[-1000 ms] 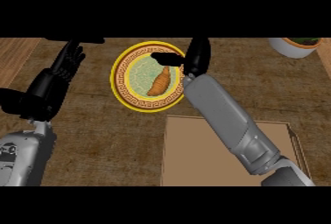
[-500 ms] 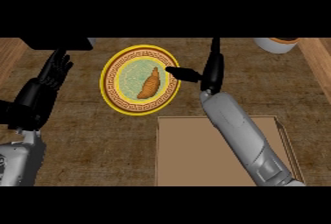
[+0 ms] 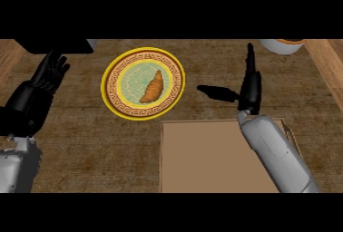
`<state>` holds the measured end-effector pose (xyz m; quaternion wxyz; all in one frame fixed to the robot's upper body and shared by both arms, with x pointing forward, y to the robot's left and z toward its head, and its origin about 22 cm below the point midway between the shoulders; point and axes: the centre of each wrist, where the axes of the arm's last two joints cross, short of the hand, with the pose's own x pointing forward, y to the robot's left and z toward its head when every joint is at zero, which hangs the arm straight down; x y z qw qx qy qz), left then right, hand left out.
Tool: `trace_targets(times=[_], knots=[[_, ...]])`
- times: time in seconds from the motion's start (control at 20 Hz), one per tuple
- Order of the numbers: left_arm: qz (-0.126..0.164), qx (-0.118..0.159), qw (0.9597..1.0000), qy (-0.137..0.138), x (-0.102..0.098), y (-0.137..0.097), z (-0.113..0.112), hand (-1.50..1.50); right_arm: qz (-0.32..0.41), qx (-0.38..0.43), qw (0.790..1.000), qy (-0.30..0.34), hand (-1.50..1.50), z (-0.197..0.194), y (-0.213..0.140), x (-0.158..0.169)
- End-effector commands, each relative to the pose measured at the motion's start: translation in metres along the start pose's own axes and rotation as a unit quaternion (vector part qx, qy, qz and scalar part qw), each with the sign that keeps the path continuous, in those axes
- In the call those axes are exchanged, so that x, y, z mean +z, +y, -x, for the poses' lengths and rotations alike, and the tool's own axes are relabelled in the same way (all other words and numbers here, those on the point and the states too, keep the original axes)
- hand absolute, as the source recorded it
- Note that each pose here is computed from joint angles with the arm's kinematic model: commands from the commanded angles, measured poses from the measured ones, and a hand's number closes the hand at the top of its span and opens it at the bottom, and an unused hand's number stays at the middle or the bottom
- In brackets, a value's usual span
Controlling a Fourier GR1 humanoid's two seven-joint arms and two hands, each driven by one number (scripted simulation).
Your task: Pick the croissant from the tray and place it in the plate
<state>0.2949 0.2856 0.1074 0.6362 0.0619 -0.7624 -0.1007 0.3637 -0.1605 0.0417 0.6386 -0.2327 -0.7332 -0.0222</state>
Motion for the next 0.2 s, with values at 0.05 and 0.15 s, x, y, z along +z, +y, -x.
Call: trace_targets(times=[0.05, 0.15], knots=[[-0.003, 0.001, 1.0, -0.003, 0.002, -0.002, -0.001, 0.0, -0.008, 0.027, 1.0, -0.011, -1.5, 0.013, -0.036, 0.016], [-0.002, 0.005, 1.0, -0.003, 0.006, -0.005, 0.006, 0.0, 0.012, 0.039, 0.999, -0.019, -1.5, 0.017, -0.038, 0.012]])
